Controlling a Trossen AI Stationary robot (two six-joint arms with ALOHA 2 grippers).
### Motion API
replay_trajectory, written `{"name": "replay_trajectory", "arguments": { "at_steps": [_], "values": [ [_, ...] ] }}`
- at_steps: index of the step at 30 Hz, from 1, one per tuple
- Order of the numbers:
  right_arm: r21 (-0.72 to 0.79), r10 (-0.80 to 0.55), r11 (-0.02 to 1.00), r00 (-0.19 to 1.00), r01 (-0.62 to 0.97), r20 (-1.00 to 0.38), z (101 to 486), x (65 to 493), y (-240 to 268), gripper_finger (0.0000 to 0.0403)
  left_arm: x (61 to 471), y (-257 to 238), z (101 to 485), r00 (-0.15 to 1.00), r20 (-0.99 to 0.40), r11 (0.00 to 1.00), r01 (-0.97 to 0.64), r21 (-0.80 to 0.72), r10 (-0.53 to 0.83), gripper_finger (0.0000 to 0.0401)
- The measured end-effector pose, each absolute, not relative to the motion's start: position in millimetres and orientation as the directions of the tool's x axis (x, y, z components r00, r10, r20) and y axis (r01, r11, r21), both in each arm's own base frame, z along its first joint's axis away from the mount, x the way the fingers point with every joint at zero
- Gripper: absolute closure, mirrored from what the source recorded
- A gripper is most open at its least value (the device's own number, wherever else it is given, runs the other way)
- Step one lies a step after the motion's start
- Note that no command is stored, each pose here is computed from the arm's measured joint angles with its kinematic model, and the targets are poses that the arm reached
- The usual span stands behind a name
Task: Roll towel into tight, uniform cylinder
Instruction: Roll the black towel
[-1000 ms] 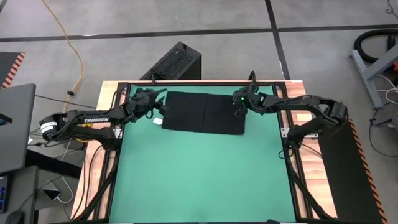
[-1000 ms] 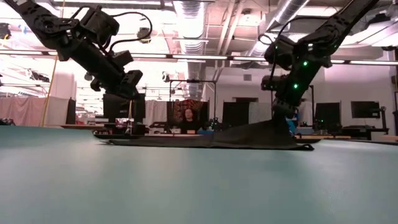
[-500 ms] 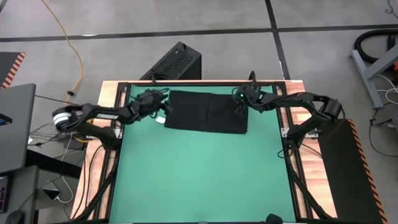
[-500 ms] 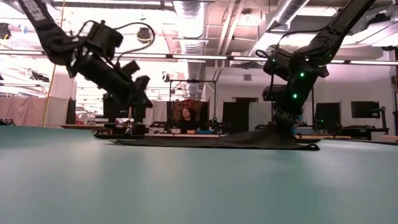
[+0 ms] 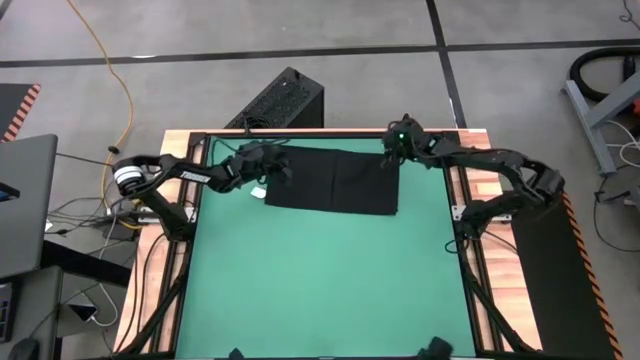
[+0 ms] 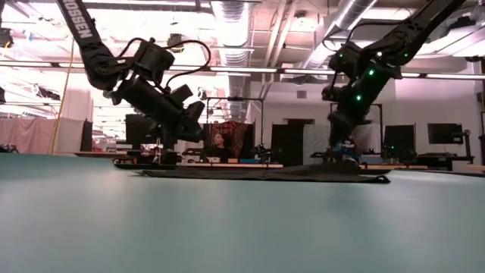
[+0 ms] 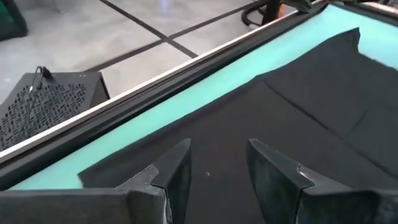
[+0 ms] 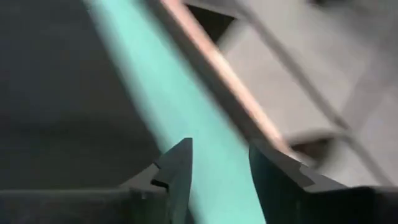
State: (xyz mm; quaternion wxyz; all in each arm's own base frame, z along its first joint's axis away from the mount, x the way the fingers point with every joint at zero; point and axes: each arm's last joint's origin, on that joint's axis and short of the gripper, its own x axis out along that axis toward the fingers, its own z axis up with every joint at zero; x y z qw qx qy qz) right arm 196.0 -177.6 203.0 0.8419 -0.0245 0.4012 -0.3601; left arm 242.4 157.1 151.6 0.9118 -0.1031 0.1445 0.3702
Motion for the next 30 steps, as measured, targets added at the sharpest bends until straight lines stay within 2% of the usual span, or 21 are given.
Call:
{"name": "replay_trajectory", "arguments": {
  "at_steps": [2,4,14,19,25,28,30],
  "values": [
    [-0.236,-0.507,0.839,0.547,0.490,-0.666,204,198,-177,0.0208,245,161,151,0.683,-0.346,0.712,-0.700,-0.059,0.643,0.0258],
    [-0.223,-0.472,0.862,0.560,0.456,-0.680,200,199,-177,0.0205,247,165,153,0.701,-0.362,0.739,-0.672,-0.048,0.614,0.0258],
    [-0.302,-0.428,0.897,0.462,0.324,-0.776,182,202,-188,0.0204,265,182,179,0.719,-0.416,0.799,-0.601,0.031,0.557,0.0258],
    [-0.360,-0.450,0.884,0.332,0.300,-0.829,171,208,-198,0.0204,266,183,182,0.717,-0.421,0.807,-0.587,0.065,0.556,0.0258],
    [-0.361,-0.433,0.888,0.250,0.286,-0.866,154,215,-211,0.0205,266,182,180,0.711,-0.438,0.808,-0.586,0.065,0.550,0.0258],
    [-0.379,-0.451,0.874,0.222,0.303,-0.864,153,218,-215,0.0220,266,182,180,0.708,-0.445,0.808,-0.586,0.063,0.548,0.0258],
    [-0.383,-0.453,0.874,0.216,0.300,-0.865,156,219,-215,0.0251,265,181,178,0.702,-0.460,0.807,-0.588,0.058,0.544,0.0258]
  ]
}}
